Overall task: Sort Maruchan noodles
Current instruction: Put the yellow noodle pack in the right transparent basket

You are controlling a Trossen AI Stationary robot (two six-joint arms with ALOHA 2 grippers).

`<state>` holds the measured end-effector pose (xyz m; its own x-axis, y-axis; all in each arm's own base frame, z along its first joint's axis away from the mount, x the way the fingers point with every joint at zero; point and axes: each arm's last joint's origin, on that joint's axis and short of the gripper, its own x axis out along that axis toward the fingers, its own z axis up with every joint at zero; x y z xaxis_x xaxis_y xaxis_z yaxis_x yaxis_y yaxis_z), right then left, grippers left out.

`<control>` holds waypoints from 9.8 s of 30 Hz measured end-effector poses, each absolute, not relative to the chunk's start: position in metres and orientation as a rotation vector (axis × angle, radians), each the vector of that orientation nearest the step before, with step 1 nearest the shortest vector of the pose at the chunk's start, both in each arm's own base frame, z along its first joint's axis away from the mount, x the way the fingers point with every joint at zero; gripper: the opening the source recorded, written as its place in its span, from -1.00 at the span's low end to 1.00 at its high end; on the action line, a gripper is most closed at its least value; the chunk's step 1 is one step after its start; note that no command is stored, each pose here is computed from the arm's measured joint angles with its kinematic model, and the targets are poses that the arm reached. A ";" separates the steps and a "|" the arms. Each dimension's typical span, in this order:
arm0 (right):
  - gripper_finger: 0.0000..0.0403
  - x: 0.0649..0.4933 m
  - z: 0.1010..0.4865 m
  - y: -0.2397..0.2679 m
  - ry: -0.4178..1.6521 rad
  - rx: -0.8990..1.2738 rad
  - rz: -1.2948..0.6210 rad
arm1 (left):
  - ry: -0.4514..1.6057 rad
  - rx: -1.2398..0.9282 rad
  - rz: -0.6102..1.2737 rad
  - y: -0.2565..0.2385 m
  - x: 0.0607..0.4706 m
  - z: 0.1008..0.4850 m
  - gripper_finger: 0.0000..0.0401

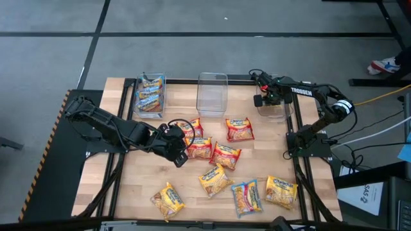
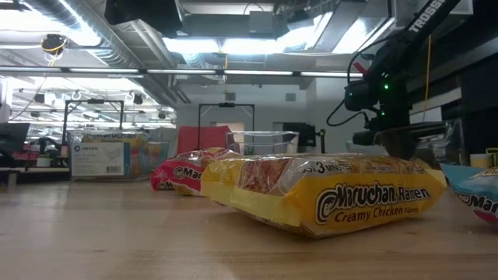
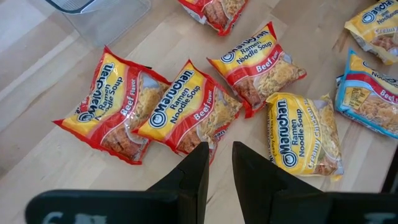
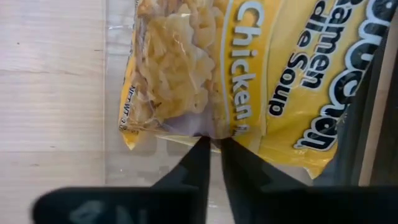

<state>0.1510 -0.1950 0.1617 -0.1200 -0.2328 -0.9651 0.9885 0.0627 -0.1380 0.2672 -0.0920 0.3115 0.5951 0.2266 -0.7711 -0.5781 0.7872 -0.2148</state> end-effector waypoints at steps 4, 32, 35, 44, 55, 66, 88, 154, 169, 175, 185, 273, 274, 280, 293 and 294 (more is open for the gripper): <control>-0.97 0.151 0.162 -0.195 1.178 0.903 -1.320 | 0.807 -0.479 0.488 -0.092 0.267 0.312 -0.68; -0.91 0.143 0.220 -0.188 1.141 0.714 -1.279 | 0.817 -0.400 0.463 -0.092 0.267 0.312 -0.68; -0.73 0.144 0.217 -0.189 1.113 0.720 -1.293 | 0.817 -0.401 0.462 -0.092 0.267 0.312 -0.68; -0.08 0.146 0.201 -0.195 1.061 0.790 -1.491 | 0.818 -0.404 0.462 -0.092 0.267 0.312 -0.68; -0.17 0.148 0.191 -0.208 0.994 0.884 -1.567 | 0.836 -0.420 0.440 -0.093 0.267 0.311 -0.68; -0.20 0.143 0.199 -0.217 0.941 1.012 -1.518 | 0.849 -0.430 0.423 -0.093 0.267 0.311 -0.68; -0.20 0.130 0.197 -0.239 0.908 1.415 -1.386 | 0.879 -0.430 0.411 -0.093 0.266 0.310 -0.68; -0.48 0.144 0.167 -0.265 0.851 1.300 -1.644 | 0.910 -0.402 0.395 -0.093 0.264 0.309 -0.68; -0.98 0.143 0.175 -0.262 0.851 1.273 -1.596 | 0.902 -0.385 0.413 -0.093 0.264 0.309 -0.68; -0.99 0.139 0.193 -0.253 0.833 1.257 -1.555 | 0.906 -0.344 0.396 -0.092 0.264 0.309 -0.68; -1.00 0.154 0.206 -0.234 0.934 1.119 -1.429 | 0.912 -0.314 0.380 -0.092 0.264 0.309 -0.68; -0.59 0.162 0.234 -0.238 1.416 -0.059 -1.053 | 0.896 -0.441 0.369 -0.095 0.266 0.310 -0.68; -0.58 0.160 0.234 -0.239 1.425 -0.053 -1.055 | 0.896 -0.442 0.369 -0.095 0.266 0.310 -0.68; -0.55 0.156 0.233 -0.239 1.460 -0.054 -1.045 | 0.894 -0.458 0.377 -0.095 0.266 0.310 -0.68; -0.55 0.157 0.231 -0.236 1.446 -0.013 -0.973 | 0.894 -0.458 0.378 -0.095 0.266 0.310 -0.68; -0.53 0.156 0.231 -0.236 1.455 -0.009 -0.968 | 0.894 -0.460 0.379 -0.095 0.266 0.310 -0.68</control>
